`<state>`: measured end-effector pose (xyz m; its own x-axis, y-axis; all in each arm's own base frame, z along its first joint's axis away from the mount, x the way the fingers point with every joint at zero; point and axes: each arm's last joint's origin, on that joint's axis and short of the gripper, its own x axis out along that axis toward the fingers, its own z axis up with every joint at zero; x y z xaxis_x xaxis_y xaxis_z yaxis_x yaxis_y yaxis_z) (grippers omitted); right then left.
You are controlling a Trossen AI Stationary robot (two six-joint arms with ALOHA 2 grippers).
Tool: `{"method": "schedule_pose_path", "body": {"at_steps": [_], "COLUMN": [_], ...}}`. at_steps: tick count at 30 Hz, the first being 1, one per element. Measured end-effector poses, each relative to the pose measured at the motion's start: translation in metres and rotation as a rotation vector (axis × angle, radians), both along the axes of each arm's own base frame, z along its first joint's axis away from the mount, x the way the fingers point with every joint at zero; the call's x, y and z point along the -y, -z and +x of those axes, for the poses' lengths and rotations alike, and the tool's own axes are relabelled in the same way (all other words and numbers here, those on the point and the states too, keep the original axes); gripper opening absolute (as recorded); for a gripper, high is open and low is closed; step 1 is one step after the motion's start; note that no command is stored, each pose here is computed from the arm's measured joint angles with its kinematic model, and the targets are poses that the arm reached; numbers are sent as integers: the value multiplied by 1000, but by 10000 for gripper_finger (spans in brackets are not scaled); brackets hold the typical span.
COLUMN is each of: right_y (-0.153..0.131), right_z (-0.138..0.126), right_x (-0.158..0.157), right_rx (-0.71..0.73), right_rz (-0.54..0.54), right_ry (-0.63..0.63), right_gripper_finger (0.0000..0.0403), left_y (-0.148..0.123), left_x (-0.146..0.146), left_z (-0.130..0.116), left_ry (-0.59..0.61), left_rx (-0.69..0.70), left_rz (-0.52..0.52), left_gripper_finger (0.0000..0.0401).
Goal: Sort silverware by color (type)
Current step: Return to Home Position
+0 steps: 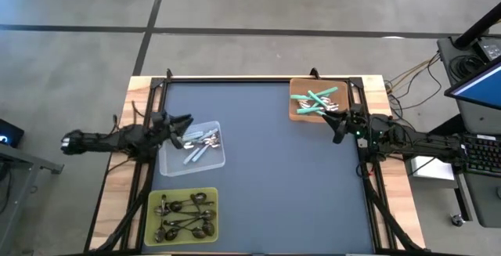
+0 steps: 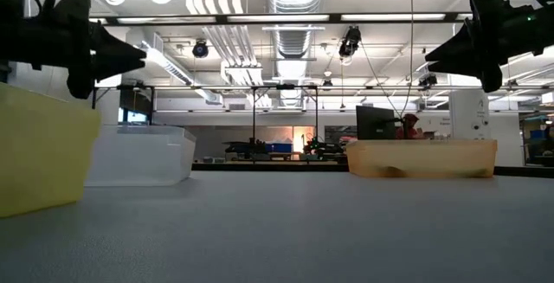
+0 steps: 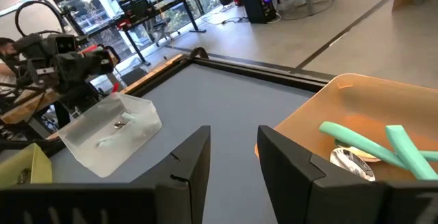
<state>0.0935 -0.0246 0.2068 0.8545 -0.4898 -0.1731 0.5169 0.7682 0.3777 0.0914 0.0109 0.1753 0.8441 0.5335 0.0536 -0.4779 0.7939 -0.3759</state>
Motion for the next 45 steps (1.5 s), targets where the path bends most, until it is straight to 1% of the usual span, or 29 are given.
{"method": "schedule_pose_path", "body": {"at_steps": [2,7,14,23,27,31,35,40,45], "right_y": [0,0,0,0,0,0,0,0,0], "right_z": [0,0,0,0,0,0,0,0,0], "right_x": [0,0,0,0,0,0,0,0,0], "right_rx": [1,-2,-2,-2,-2,-2,-2,-2,-2], "right_rz": [0,0,0,0,0,0,0,0,0], "right_ry": [1,1,1,1,1,1,1,1,1], "right_gripper_finger": [114,114,114,114,114,114,114,114,114], "left_y": [0,0,2,4,4,5,5,5,5], "left_x": [0,0,0,0,1,1,1,1,1], "left_z": [0,0,2,4,4,5,4,5,5], "left_ry": [-8,4,18,19,31,32,33,37,47], "left_rx": [-10,-8,-12,-27,-12,-15,1,63,83], "left_rz": [17,20,-13,-15,-51,-56,-82,-189,-221], "left_gripper_finger": [87,87,87,87,87,87,87,87,87]}}
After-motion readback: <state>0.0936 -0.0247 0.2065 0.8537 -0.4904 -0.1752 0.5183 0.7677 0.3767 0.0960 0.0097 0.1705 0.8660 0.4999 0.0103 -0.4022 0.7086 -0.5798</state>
